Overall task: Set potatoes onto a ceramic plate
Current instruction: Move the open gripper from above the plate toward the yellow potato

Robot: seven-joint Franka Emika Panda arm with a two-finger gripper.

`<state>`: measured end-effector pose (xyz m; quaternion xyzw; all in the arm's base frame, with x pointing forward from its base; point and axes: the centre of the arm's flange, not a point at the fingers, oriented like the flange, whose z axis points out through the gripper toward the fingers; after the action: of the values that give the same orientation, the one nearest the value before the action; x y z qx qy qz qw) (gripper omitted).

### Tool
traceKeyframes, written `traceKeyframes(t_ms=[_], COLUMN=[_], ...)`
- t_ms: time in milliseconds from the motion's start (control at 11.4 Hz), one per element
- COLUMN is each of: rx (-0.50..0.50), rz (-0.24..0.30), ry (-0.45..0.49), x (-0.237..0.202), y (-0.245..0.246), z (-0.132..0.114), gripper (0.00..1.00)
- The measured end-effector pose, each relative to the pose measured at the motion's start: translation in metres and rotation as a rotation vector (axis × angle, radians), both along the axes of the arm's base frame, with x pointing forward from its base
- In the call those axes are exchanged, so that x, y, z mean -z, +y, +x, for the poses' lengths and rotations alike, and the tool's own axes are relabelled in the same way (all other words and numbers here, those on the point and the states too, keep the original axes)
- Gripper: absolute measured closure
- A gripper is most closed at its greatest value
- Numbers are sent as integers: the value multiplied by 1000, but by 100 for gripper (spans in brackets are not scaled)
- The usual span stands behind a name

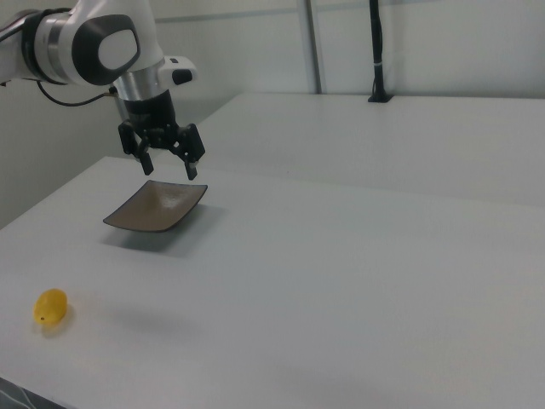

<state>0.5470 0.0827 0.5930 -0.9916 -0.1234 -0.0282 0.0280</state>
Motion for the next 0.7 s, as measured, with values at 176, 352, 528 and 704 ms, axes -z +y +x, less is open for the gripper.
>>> traceKeyframes(t_ms=[176, 352, 528, 704], rx=[-38, -110, -184, -263], rz=[-3, -9, -19, -39], ry=[11, 24, 52, 96], x=[3, 9, 11, 10], y=[20, 52, 88, 127], z=[-4, -12, -27, -52], gripper=[0, 0, 0, 0])
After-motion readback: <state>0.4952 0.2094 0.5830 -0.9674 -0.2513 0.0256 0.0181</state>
